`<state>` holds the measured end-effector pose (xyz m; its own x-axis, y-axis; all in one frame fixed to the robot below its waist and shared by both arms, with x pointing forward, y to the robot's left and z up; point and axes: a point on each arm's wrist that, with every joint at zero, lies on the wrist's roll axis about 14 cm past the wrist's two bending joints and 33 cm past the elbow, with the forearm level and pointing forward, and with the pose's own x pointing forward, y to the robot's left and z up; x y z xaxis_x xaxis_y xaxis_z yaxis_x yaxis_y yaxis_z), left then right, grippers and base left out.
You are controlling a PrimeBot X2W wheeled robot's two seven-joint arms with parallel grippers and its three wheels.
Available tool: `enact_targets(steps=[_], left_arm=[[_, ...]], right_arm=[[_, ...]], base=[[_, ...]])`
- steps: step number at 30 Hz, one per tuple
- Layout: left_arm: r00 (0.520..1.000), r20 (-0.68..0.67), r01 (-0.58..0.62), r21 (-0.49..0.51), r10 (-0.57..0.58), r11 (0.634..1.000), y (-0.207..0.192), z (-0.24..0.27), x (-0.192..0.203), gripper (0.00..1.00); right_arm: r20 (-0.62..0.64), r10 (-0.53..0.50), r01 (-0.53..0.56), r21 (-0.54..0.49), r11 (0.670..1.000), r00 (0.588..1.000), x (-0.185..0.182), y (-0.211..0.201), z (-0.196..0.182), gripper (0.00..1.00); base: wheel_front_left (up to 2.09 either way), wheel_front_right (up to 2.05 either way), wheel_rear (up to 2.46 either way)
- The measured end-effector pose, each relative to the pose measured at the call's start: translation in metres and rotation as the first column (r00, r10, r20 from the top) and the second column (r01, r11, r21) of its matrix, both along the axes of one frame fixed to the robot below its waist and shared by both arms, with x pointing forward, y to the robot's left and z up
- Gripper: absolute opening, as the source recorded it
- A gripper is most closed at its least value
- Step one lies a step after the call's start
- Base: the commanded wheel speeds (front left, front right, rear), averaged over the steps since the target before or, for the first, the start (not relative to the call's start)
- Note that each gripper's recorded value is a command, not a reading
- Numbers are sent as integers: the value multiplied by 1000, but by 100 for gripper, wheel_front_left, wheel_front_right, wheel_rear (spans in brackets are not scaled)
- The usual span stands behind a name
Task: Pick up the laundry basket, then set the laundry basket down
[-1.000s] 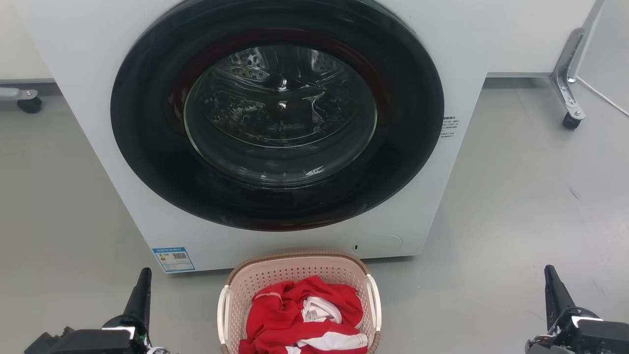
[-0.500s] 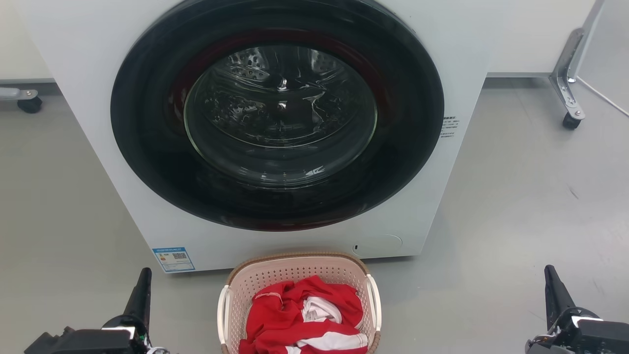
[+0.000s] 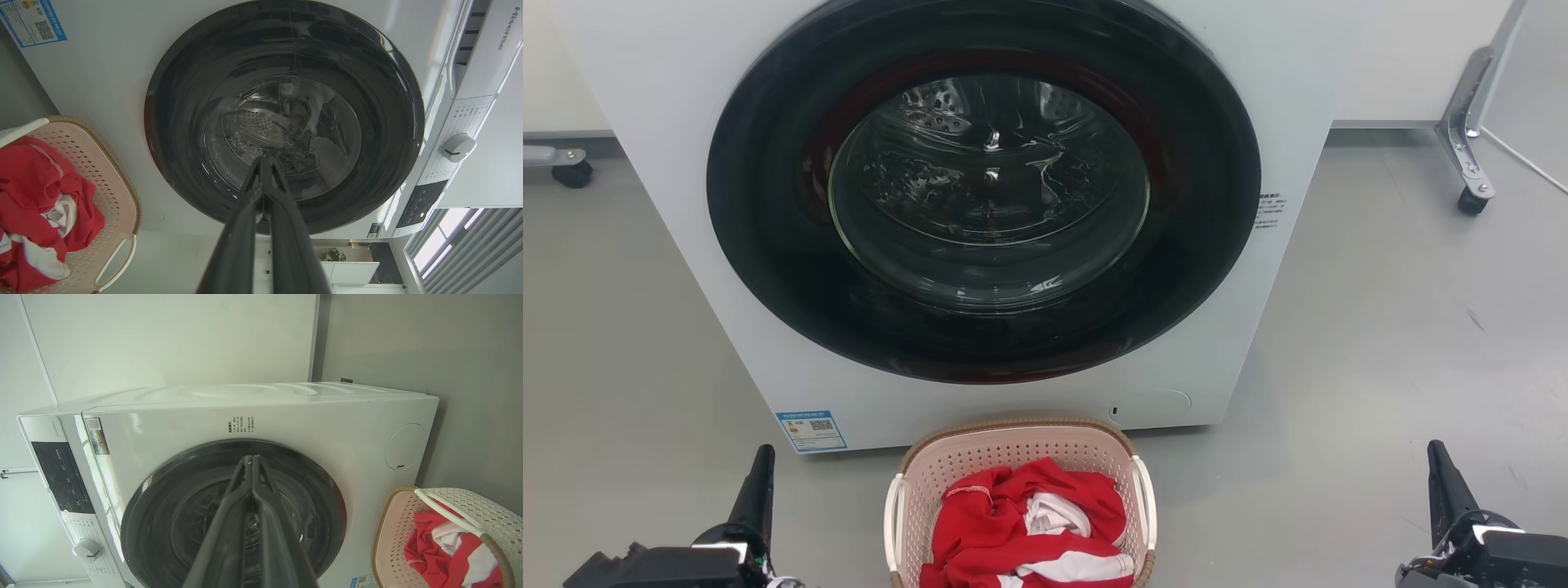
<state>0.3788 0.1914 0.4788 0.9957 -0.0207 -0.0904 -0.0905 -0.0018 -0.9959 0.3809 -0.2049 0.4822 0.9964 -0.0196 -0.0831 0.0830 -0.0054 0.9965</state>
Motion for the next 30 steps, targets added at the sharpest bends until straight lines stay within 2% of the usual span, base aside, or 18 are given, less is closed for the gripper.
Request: enact_targets(steps=[30], left_arm=[[1000, 0, 0, 0, 0, 1000, 0, 0, 0, 0]], right_arm=[[0, 0, 0, 0, 1000, 1000, 0, 0, 0, 0]], base=[[0, 0, 0]])
